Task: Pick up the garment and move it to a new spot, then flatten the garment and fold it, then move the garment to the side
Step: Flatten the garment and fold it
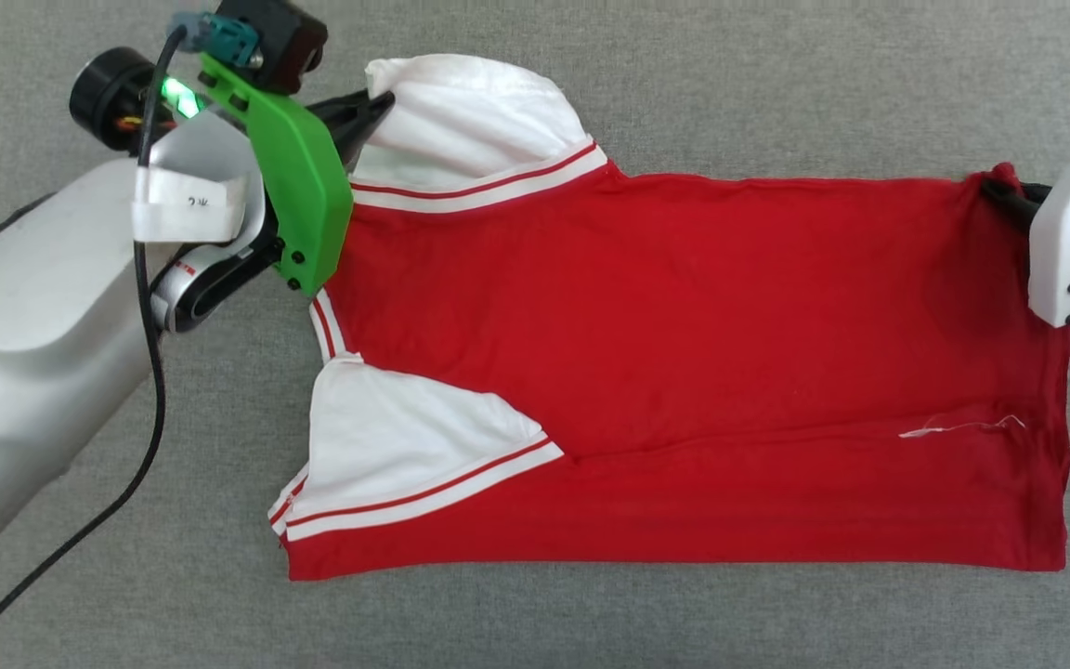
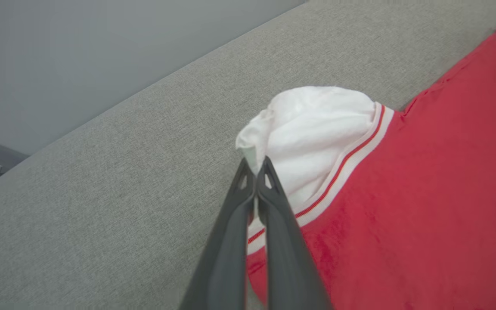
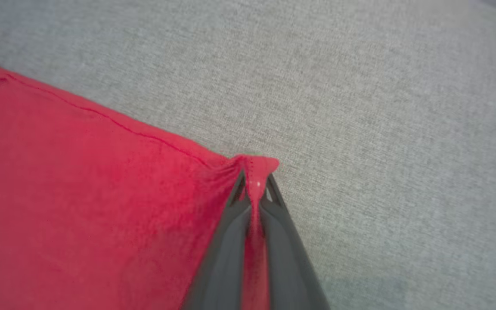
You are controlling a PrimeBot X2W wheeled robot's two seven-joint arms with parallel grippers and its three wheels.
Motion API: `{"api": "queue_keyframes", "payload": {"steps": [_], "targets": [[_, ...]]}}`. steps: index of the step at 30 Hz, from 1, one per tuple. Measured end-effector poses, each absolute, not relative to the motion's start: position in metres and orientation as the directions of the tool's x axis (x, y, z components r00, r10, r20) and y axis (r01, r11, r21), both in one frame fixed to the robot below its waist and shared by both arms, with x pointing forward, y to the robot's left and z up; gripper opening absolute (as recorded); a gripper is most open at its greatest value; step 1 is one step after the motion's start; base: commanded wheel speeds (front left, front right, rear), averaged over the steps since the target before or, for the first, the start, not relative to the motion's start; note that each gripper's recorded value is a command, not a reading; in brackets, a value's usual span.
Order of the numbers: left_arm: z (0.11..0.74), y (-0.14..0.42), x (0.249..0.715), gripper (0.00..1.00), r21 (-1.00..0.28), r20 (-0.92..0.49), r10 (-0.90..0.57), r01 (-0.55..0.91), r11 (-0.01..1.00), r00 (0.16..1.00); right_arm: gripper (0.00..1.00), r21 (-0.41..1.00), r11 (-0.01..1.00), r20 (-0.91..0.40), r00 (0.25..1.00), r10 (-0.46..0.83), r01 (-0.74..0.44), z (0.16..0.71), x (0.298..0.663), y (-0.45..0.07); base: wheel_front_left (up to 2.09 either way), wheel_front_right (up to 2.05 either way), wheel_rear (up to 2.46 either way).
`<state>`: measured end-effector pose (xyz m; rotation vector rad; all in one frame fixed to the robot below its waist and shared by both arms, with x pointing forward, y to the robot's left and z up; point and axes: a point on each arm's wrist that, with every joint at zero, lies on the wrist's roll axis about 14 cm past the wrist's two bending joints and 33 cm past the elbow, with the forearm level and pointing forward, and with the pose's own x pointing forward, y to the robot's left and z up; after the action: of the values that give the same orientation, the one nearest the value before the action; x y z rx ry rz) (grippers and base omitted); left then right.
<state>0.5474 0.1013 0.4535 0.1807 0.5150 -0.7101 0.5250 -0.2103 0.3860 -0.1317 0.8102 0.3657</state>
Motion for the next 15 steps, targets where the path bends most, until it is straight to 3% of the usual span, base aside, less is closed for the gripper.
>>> {"api": "queue_keyframes", "payload": {"steps": [6, 15], "targets": [[0.460, 0.104, 0.523, 0.00, -0.035, -0.469, -0.577, 0.639, 0.769, 0.669, 0.00, 0.010, 0.916, -0.602, 0.729, 0.326, -0.401, 0.414, 0.514, -0.201, 0.00, 0.00, 0.00], [0.468, 0.115, 0.471, 0.00, -0.053, -0.436, -0.560, 0.601, 0.797, 0.704, 0.00, 0.003, 0.919, -0.479, 0.806, 0.348, -0.395, 0.444, 0.479, -0.207, 0.00, 0.00, 0.00]]}}
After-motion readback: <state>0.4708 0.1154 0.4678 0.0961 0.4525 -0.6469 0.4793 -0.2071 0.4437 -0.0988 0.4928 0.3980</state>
